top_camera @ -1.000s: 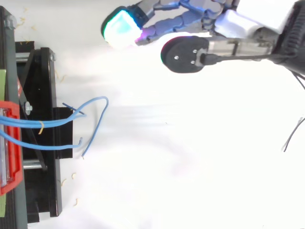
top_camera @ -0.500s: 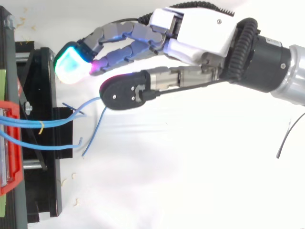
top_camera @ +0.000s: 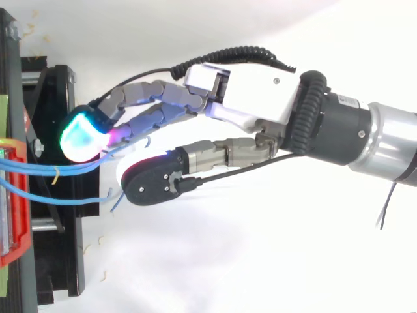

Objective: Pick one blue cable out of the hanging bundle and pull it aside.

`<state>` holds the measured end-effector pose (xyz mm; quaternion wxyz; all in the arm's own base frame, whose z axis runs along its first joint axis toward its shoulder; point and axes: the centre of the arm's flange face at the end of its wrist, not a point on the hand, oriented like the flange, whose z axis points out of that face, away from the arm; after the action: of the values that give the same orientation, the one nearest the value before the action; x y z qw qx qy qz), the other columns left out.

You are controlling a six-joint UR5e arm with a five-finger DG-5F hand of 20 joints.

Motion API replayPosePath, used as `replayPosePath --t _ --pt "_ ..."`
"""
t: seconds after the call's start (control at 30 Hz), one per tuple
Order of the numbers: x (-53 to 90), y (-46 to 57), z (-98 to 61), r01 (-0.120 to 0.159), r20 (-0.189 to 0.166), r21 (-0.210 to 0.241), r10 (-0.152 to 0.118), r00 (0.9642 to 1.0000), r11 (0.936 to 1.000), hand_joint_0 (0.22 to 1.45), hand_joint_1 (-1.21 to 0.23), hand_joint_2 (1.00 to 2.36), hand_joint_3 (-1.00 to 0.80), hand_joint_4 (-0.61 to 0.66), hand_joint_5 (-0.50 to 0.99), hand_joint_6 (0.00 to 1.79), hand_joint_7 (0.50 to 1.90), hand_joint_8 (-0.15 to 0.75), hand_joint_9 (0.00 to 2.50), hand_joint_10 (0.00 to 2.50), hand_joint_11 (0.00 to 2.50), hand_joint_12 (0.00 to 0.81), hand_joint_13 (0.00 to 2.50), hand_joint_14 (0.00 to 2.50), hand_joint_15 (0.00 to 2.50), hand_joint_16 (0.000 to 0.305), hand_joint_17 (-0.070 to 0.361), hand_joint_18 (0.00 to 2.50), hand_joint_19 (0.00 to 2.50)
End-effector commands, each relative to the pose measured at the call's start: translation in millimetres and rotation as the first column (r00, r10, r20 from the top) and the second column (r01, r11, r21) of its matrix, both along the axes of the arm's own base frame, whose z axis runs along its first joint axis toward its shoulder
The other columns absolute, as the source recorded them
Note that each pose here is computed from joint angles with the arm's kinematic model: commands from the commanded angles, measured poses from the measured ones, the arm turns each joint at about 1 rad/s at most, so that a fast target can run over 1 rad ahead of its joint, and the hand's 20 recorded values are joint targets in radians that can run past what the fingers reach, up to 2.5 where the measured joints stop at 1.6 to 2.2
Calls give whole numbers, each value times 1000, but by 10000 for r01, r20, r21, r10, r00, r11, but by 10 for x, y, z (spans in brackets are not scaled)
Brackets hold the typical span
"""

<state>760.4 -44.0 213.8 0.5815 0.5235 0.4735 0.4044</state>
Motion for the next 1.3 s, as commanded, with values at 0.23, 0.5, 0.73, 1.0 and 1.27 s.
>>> replayPosePath --t 0.23,0.5,0.73,1.0,1.27 --pt "43 75 -81 -41 212 68 39 9998 10000 480 -536 1000 -500 258 -155 502 721 244 650 2 0 376 602 11 278 60 135 347 543" --pt "217 140 -108 -182 336 158 177 9993 9997 482 -537 1000 -500 274 -140 502 749 244 661 0 0 375 611 12 295 60 134 358 549" --pt "204 105 -85 -164 81 187 162 9998 9997 494 -553 1000 -500 306 -104 503 874 240 690 0 6 371 637 12 302 58 131 377 560" --pt "255 149 15 -198 244 200 193 9995 9996 522 -581 1000 -493 289 -76 503 1019 237 719 0 18 360 653 13 313 57 127 410 564" --pt "309 207 157 -258 252 172 254 9994 9995 533 -592 1001 -482 263 -62 503 1075 233 758 0 29 357 680 14 326 56 125 434 573"
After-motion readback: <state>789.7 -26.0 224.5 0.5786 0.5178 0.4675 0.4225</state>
